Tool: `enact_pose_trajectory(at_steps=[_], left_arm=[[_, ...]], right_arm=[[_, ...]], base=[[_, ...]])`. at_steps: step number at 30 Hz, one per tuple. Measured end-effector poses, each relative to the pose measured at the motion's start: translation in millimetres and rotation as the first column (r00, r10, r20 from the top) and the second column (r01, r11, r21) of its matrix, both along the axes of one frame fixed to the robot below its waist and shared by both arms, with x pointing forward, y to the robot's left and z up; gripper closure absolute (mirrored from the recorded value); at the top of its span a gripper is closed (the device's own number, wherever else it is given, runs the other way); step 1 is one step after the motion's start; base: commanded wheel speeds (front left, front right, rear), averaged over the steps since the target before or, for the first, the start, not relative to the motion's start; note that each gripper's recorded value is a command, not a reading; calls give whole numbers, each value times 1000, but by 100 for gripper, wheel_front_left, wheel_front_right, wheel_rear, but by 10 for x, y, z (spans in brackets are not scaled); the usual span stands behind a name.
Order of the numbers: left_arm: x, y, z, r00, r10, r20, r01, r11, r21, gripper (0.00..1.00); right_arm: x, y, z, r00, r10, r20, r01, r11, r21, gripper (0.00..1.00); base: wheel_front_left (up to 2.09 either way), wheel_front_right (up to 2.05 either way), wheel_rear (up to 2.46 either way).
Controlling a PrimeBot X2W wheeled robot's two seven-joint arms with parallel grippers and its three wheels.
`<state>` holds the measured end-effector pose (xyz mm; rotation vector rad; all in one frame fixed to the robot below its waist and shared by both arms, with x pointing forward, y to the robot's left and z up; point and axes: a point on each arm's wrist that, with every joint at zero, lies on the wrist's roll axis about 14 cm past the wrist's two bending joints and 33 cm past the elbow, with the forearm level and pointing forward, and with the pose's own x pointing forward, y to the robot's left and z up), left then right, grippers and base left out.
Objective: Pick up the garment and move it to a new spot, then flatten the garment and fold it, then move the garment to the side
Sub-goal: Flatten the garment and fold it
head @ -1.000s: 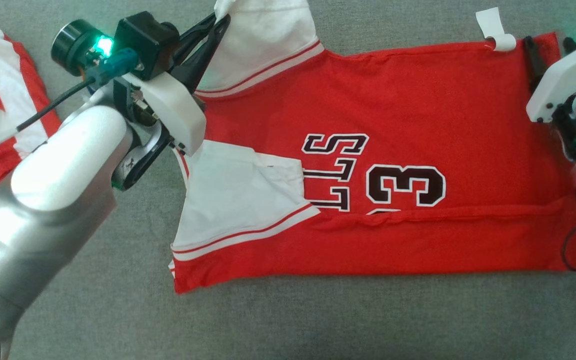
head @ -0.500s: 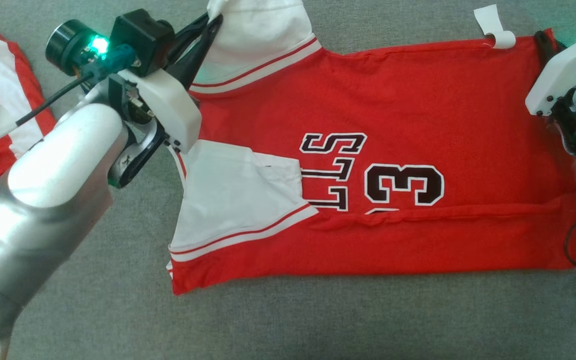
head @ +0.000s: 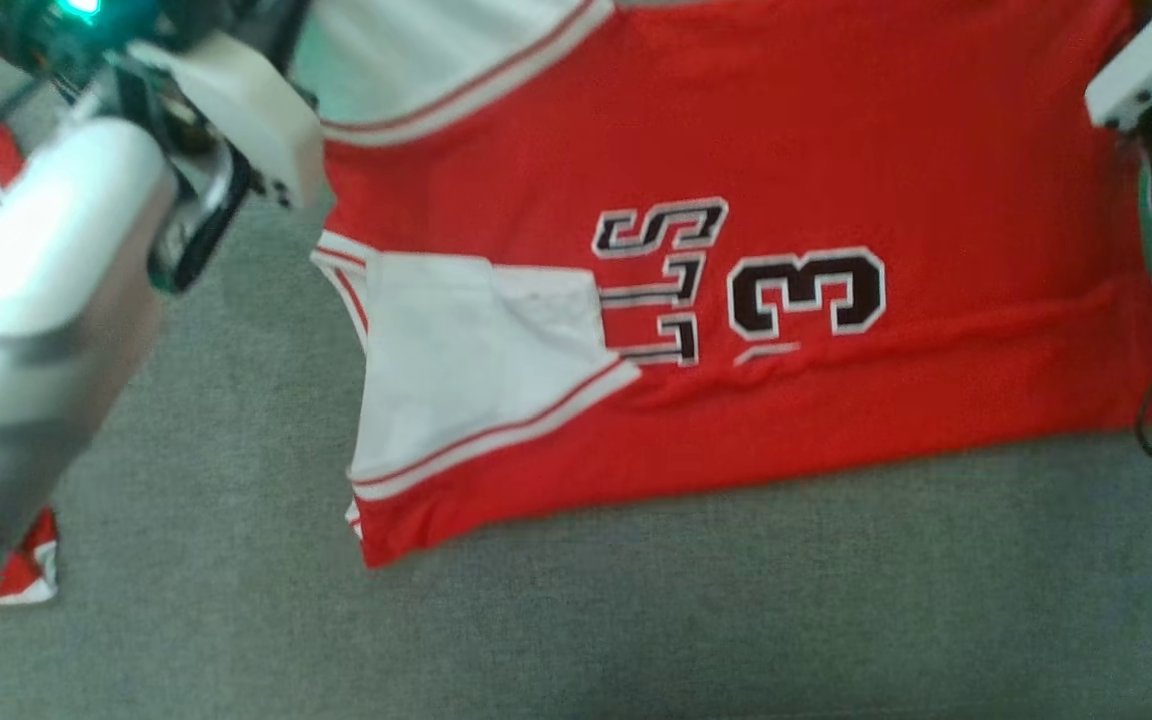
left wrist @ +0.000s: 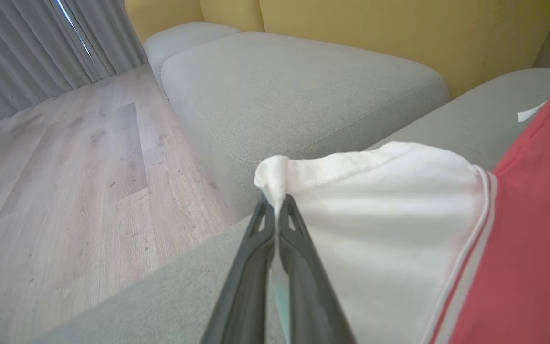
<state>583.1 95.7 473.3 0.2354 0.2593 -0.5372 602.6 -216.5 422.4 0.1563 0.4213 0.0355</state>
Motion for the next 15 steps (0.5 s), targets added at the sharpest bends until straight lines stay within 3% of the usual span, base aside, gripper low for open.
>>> enact_pose_trajectory(at_steps=[10, 15], left_arm=[[327, -13, 371, 988, 42, 145, -35, 998, -51, 100], [289, -11, 446, 986, 34, 163, -23, 997, -67, 100]], right_arm=[[200, -21, 422, 989, -13, 145, 12, 1000, 8, 100], [184, 45, 455, 990, 0, 141, -3, 1000, 17, 100]], base=[[0, 0, 0], [0, 0, 0]])
